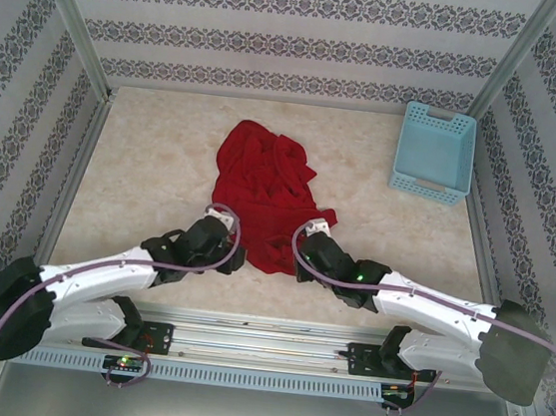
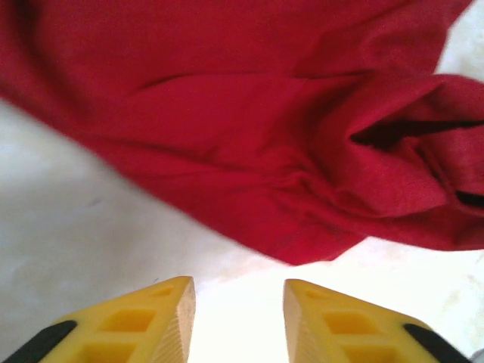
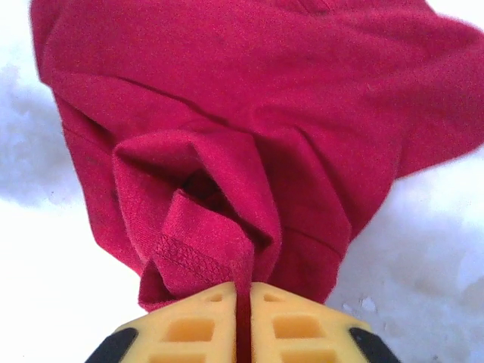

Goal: Fold the inside-out t-shirt

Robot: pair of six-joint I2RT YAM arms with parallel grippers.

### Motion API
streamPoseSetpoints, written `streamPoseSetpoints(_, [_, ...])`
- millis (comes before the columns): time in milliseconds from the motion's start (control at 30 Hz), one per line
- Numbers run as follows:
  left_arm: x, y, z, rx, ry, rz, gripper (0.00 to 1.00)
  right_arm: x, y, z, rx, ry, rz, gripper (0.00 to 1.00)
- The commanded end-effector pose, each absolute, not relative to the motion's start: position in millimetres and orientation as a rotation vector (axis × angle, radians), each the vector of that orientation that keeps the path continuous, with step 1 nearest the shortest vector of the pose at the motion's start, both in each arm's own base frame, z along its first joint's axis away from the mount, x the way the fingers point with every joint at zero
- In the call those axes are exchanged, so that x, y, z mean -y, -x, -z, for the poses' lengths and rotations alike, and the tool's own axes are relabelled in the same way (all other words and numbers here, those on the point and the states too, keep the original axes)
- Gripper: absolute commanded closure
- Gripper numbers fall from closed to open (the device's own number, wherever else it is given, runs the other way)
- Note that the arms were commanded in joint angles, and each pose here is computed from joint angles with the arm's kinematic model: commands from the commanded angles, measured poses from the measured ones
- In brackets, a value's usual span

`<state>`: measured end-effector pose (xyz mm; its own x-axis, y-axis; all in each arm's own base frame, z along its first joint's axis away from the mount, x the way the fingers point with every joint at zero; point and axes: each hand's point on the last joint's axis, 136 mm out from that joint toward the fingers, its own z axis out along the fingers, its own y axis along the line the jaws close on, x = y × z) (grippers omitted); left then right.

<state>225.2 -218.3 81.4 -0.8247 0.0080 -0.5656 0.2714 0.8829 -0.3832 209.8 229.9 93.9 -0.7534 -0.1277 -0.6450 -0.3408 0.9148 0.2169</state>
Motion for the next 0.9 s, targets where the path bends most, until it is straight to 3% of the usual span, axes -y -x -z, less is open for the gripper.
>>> streamPoseSetpoints(0, [251,-232,-94,-2.439,-0.252,0.766,0.54,-209,-203,-79,-2.482,0.247,-0.325,0.72])
streamPoseSetpoints(167, [278,-237,-86,-2.452,-0.245,0.824,0.43,-211,-205,-97,-2.442,0.27,-0.372,0.51])
streamPoseSetpoints(333, [301,-244,-81,-2.46,-0.259,0.847,0.4,-214,-215,-96,-2.49,0.218,-0.456,0.47])
streamPoseSetpoints(400, [306,-245,-75,-2.475,-0.269,0.839,0.42,-222,-214,-91,-2.517,0.237,-0.509,0.47])
streamPoseSetpoints(500, [308,-246,-63,-2.501,-0.276,0.814,0.56,-235,-209,-77,-2.574,0.271,-0.566,0.47])
streamPoseSetpoints(567, [307,-246,-58,-2.513,-0.28,0.802,0.68,-238,-206,-64,-2.62,0.276,-0.559,0.53])
streamPoseSetpoints(700, [294,-242,-52,-2.539,-0.271,0.739,0.97,-228,-210,-54,-2.635,0.243,-0.467,0.81])
streamPoseSetpoints(867, [263,-231,-57,-2.508,-0.243,0.664,1.0,-206,-218,-67,-2.576,0.219,-0.343,0.99])
